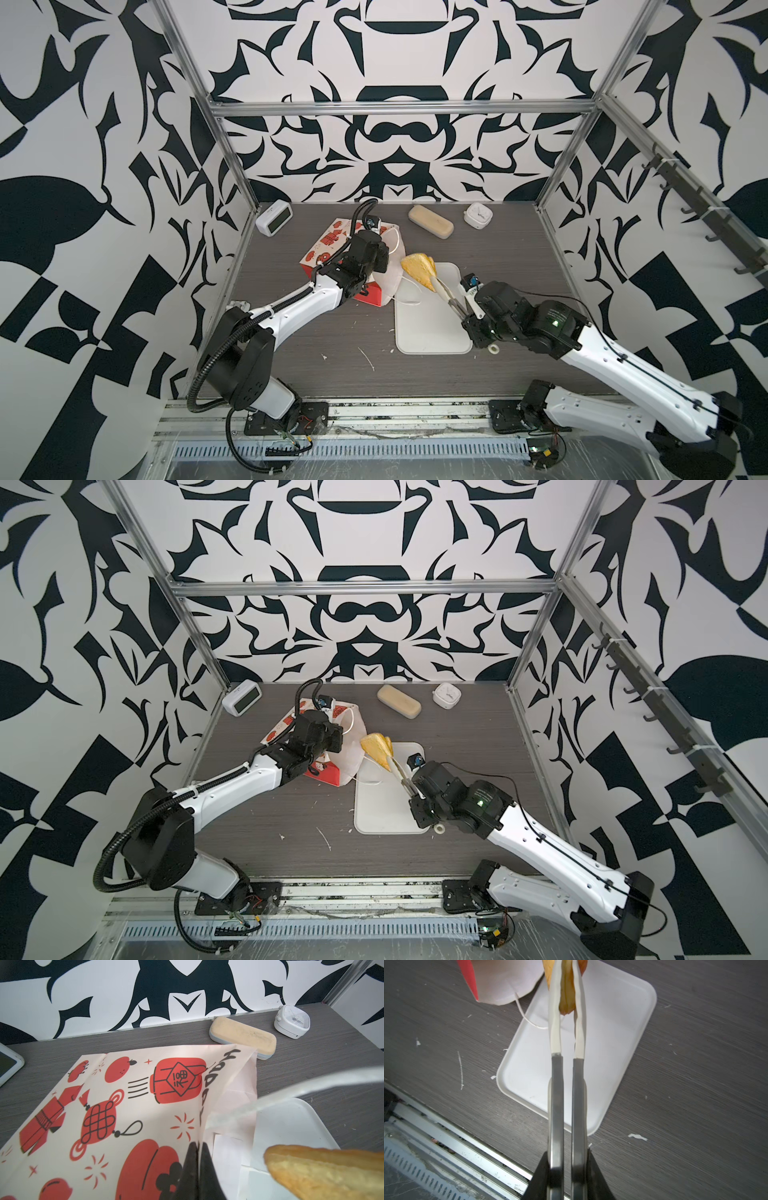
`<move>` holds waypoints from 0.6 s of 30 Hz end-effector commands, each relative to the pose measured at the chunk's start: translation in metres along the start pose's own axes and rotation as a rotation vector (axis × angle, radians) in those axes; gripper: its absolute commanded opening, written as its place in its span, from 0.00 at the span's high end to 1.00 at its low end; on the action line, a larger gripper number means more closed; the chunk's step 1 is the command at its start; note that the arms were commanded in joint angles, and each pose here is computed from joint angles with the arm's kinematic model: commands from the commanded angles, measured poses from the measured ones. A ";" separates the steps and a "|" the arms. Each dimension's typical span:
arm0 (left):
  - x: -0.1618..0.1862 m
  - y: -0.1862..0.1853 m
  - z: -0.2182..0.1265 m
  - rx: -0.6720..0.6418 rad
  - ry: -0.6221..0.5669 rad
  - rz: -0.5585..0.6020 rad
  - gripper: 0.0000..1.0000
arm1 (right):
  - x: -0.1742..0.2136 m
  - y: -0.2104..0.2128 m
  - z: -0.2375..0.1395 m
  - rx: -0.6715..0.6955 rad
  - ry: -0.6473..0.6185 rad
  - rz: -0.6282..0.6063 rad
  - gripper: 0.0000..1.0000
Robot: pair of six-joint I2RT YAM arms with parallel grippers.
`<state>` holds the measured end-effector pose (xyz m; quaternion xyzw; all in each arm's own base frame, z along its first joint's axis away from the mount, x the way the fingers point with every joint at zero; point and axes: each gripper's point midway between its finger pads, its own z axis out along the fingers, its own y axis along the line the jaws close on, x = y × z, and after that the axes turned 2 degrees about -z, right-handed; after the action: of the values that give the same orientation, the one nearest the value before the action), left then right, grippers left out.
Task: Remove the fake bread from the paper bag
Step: 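Pinch the fake bread with the tongs and pull it out of the bag, then lower the bread onto the white tray with the right gripper's tongs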
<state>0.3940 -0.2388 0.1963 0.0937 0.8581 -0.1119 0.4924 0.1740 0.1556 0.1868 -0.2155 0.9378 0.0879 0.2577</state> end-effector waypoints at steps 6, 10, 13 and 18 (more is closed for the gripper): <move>-0.010 0.012 -0.014 -0.023 -0.053 -0.046 1.00 | -0.018 -0.046 -0.005 0.317 0.017 0.018 0.97; -0.010 0.014 -0.022 -0.017 -0.066 -0.052 1.00 | -0.018 -0.054 0.008 0.413 0.095 -0.016 0.97; -0.009 0.014 -0.025 -0.010 -0.075 -0.052 1.00 | -0.016 -0.057 0.017 0.454 0.134 -0.030 0.97; -0.007 0.014 -0.024 0.001 -0.076 -0.057 1.00 | -0.013 -0.066 0.024 0.533 0.179 -0.038 0.97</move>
<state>0.3795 -0.2218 0.2009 0.0839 0.8522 -0.1144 0.5037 0.2102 0.1179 0.1468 -0.1973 0.9511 -0.1533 0.1817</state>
